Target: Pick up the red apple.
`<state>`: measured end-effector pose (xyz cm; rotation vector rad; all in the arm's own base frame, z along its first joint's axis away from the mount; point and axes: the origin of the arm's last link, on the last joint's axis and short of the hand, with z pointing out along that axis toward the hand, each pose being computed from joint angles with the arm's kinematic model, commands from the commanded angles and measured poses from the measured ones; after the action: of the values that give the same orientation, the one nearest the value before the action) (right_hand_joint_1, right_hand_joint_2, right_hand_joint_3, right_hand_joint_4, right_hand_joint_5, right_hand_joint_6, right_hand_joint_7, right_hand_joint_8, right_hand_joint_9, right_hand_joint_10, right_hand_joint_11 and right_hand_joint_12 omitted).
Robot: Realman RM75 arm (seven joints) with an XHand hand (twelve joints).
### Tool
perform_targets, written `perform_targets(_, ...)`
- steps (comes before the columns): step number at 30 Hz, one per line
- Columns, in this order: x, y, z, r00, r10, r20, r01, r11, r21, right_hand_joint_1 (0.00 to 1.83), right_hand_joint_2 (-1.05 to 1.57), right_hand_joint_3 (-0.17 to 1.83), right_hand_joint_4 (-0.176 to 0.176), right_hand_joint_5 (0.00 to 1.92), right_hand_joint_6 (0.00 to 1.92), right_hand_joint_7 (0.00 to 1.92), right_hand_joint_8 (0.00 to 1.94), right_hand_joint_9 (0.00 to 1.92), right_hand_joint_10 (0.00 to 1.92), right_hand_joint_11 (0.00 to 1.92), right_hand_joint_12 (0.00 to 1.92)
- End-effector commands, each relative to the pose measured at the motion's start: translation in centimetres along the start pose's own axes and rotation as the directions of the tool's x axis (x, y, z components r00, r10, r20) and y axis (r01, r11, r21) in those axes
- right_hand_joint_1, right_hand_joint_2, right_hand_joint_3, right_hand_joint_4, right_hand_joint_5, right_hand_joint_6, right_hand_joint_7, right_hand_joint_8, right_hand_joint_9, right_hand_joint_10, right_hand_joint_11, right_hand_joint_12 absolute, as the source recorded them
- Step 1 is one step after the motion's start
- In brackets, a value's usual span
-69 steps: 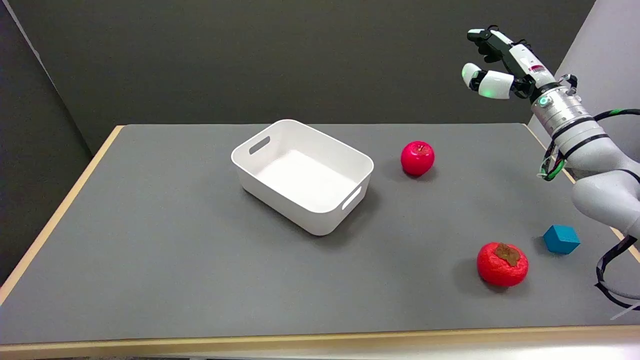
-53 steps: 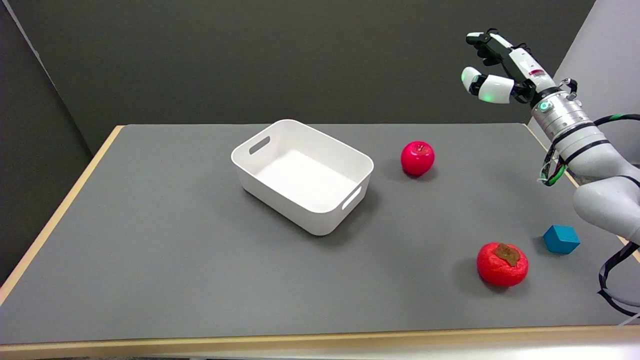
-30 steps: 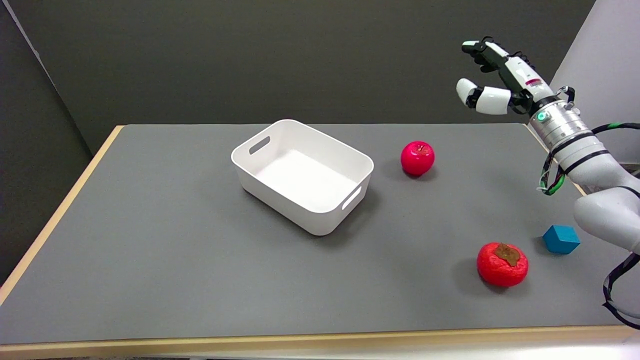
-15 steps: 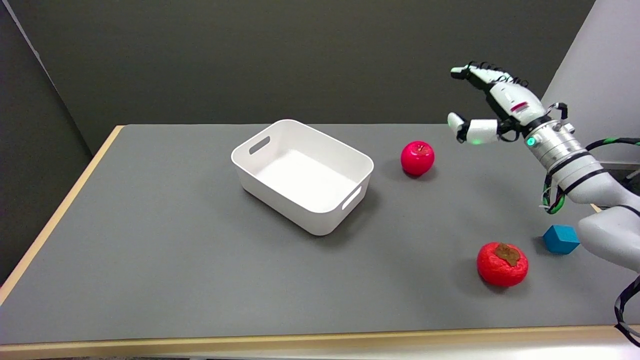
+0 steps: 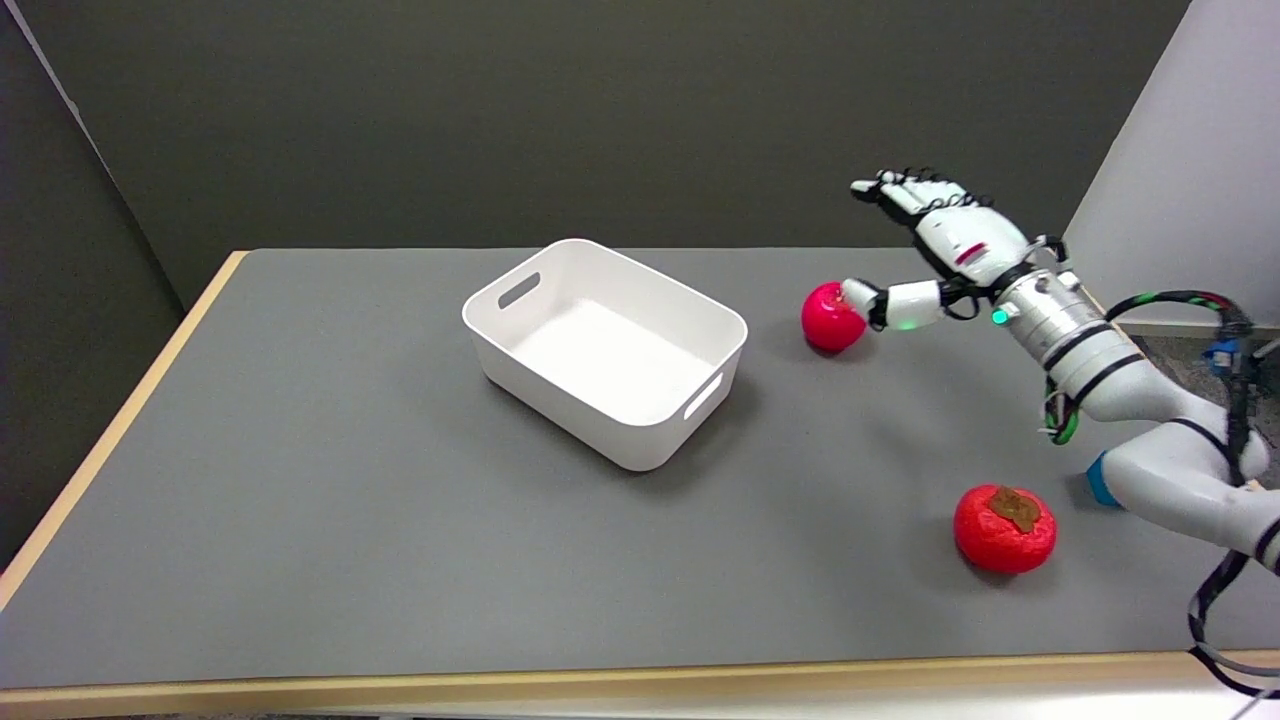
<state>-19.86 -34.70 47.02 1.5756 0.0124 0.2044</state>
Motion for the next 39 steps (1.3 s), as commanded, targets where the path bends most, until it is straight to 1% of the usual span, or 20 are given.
perform_targets(1, -5.8, -2.2, 4.4, 0.980, -0.146, 0.133, 0.138, 0.988, 0.067, 0.33, 0.53, 0.95, 0.064, 0.02, 0.25, 0.00, 0.09, 0.00, 0.26, 0.00, 0.89)
perform_targets(3, -6.8, -2.1, 4.8, 0.978, -0.139, 0.155, 0.132, 0.990, 0.051, 0.31, 0.53, 0.92, 0.064, 0.02, 0.25, 0.00, 0.08, 0.00, 0.26, 0.00, 0.94)
perform_targets(9, -8.8, -1.5, 4.9, 0.974, -0.116, 0.193, 0.117, 0.993, 0.007, 0.29, 0.52, 0.93, 0.068, 0.01, 0.21, 0.00, 0.02, 0.00, 0.22, 0.00, 0.90)
perform_targets(11, -9.4, -1.1, 4.7, 0.972, -0.107, 0.208, 0.111, 0.994, -0.011, 0.29, 0.52, 0.93, 0.067, 0.01, 0.21, 0.00, 0.04, 0.00, 0.26, 0.00, 0.91)
perform_targets(14, -9.8, -0.8, 4.4, 0.970, -0.104, 0.219, 0.111, 0.994, -0.021, 0.25, 0.51, 0.95, 0.069, 0.03, 0.19, 0.03, 0.16, 0.02, 0.47, 0.00, 0.94)
perform_targets(19, -10.0, -1.0, 4.3, 0.972, -0.102, 0.212, 0.108, 0.994, -0.013, 0.29, 0.53, 0.97, 0.070, 0.06, 0.18, 0.08, 0.19, 0.06, 0.55, 0.02, 0.95)
perform_targets(22, -9.9, -1.5, 4.4, 0.975, -0.101, 0.198, 0.103, 0.995, 0.001, 0.38, 0.56, 0.98, 0.067, 0.06, 0.22, 0.09, 0.21, 0.08, 0.56, 0.04, 0.98)
perform_targets(24, -9.8, -1.8, 4.6, 0.977, -0.101, 0.189, 0.100, 0.995, 0.010, 0.45, 0.60, 0.94, 0.062, 0.05, 0.28, 0.09, 0.24, 0.11, 0.53, 0.03, 1.07)
perform_targets(26, -9.7, -2.0, 4.7, 0.979, -0.099, 0.181, 0.098, 0.995, 0.016, 0.50, 0.63, 0.96, 0.053, 0.08, 0.30, 0.14, 0.25, 0.16, 0.57, 0.09, 1.12)
perform_targets(28, -9.4, -2.5, 4.9, 0.981, -0.096, 0.166, 0.092, 0.995, 0.029, 0.56, 0.66, 1.02, 0.050, 0.11, 0.36, 0.19, 0.31, 0.23, 0.65, 0.21, 1.19)
perform_targets(30, -9.2, -2.9, 5.0, 0.984, -0.094, 0.154, 0.088, 0.995, 0.040, 0.70, 0.70, 1.02, 0.049, 0.15, 0.41, 0.25, 0.36, 0.29, 0.71, 0.30, 1.35)
perform_targets(32, -9.0, -3.3, 5.1, 0.986, -0.091, 0.138, 0.084, 0.995, 0.055, 0.88, 0.74, 1.01, 0.042, 0.19, 0.50, 0.31, 0.44, 0.38, 0.80, 0.43, 1.52)
perform_targets(33, -8.8, -3.6, 5.2, 0.988, -0.090, 0.127, 0.082, 0.994, 0.065, 0.96, 0.79, 0.97, 0.038, 0.20, 0.71, 0.36, 0.60, 0.45, 0.90, 0.53, 1.59)
perform_targets(34, -8.7, -3.8, 5.2, 0.989, -0.088, 0.122, 0.080, 0.994, 0.073, 1.03, 0.85, 0.92, 0.035, 0.21, 0.99, 0.41, 0.80, 0.52, 1.02, 0.64, 1.63)
perform_targets(35, -8.6, -3.9, 5.3, 0.989, -0.088, 0.117, 0.079, 0.994, 0.076, 1.11, 0.95, 0.77, 0.031, 0.22, 1.18, 0.47, 1.05, 0.57, 1.11, 0.72, 1.68)
perform_targets(36, -8.5, -4.1, 5.2, 0.990, -0.088, 0.113, 0.079, 0.993, 0.083, 1.21, 1.11, 0.45, 0.026, 0.25, 1.25, 0.53, 1.41, 0.60, 1.16, 0.75, 1.73)
perform_targets(37, -8.5, -4.2, 5.2, 0.990, -0.089, 0.110, 0.080, 0.993, 0.087, 1.27, 1.22, 0.22, 0.005, 0.30, 1.36, 0.58, 1.62, 0.63, 1.26, 0.79, 1.77)
perform_targets(39, -8.4, -4.4, 5.2, 0.990, -0.096, 0.105, 0.086, 0.992, 0.098, 1.29, 1.27, 0.09, -0.092, 0.44, 1.68, 0.60, 1.51, 0.73, 1.64, 0.88, 1.86)
